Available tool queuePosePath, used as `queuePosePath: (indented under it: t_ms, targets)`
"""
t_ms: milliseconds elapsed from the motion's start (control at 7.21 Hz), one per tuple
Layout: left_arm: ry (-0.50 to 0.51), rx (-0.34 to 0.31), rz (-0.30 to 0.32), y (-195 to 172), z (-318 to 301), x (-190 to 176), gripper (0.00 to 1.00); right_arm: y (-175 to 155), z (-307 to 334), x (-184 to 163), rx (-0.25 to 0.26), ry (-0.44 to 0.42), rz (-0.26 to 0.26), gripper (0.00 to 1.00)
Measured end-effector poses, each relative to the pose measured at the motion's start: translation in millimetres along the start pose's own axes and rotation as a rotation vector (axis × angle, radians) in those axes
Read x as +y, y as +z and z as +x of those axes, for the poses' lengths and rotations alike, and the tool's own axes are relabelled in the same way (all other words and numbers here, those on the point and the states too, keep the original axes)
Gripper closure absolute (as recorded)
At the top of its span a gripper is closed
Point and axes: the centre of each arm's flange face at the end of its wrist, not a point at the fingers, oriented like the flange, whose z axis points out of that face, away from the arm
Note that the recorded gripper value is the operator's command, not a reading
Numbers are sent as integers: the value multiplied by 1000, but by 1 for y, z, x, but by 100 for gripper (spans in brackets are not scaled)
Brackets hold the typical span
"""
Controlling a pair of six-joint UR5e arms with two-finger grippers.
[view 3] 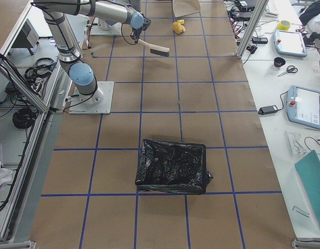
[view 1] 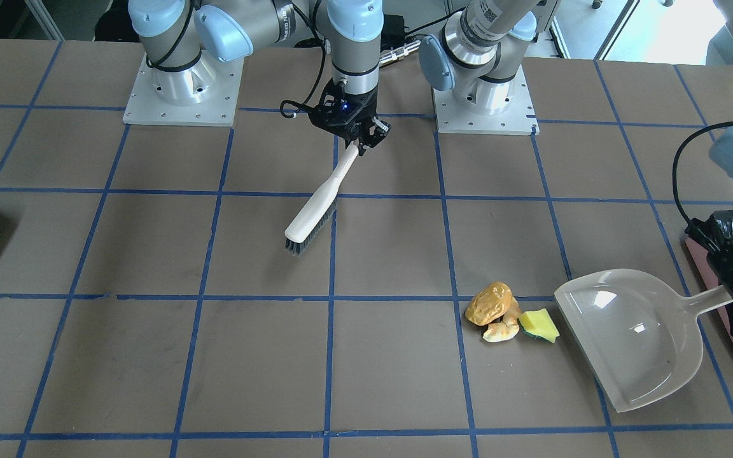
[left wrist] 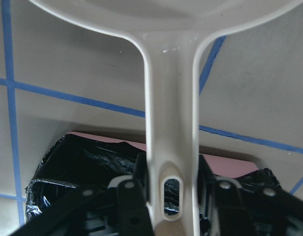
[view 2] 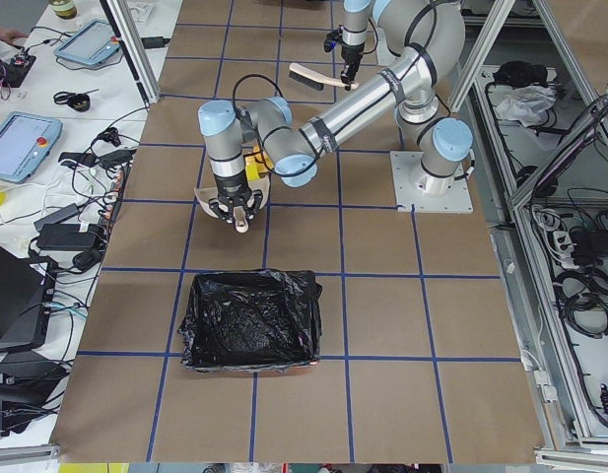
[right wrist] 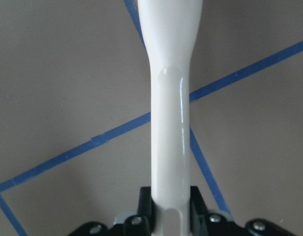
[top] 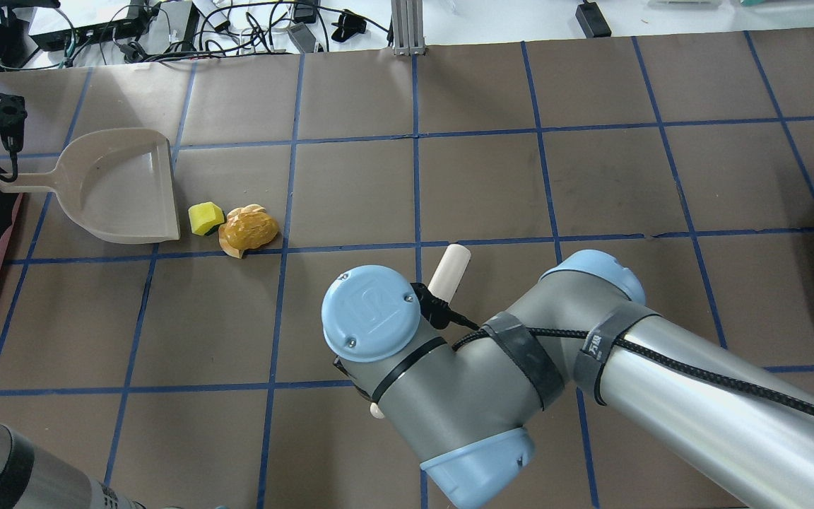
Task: Sweep and dump trash in nearest bin
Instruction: 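Move the white brush with the right gripper behind the trash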
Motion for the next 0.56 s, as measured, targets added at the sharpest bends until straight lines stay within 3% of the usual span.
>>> queuePosePath:
  t_ms: [278, 555]
  targets:
    - [173, -57, 40, 23, -12, -2, 100, -3, -55, 13, 16, 139, 12, 100]
    - [313, -81, 87, 47, -21, -12, 100, -1, -126, 22, 86, 273, 9, 100]
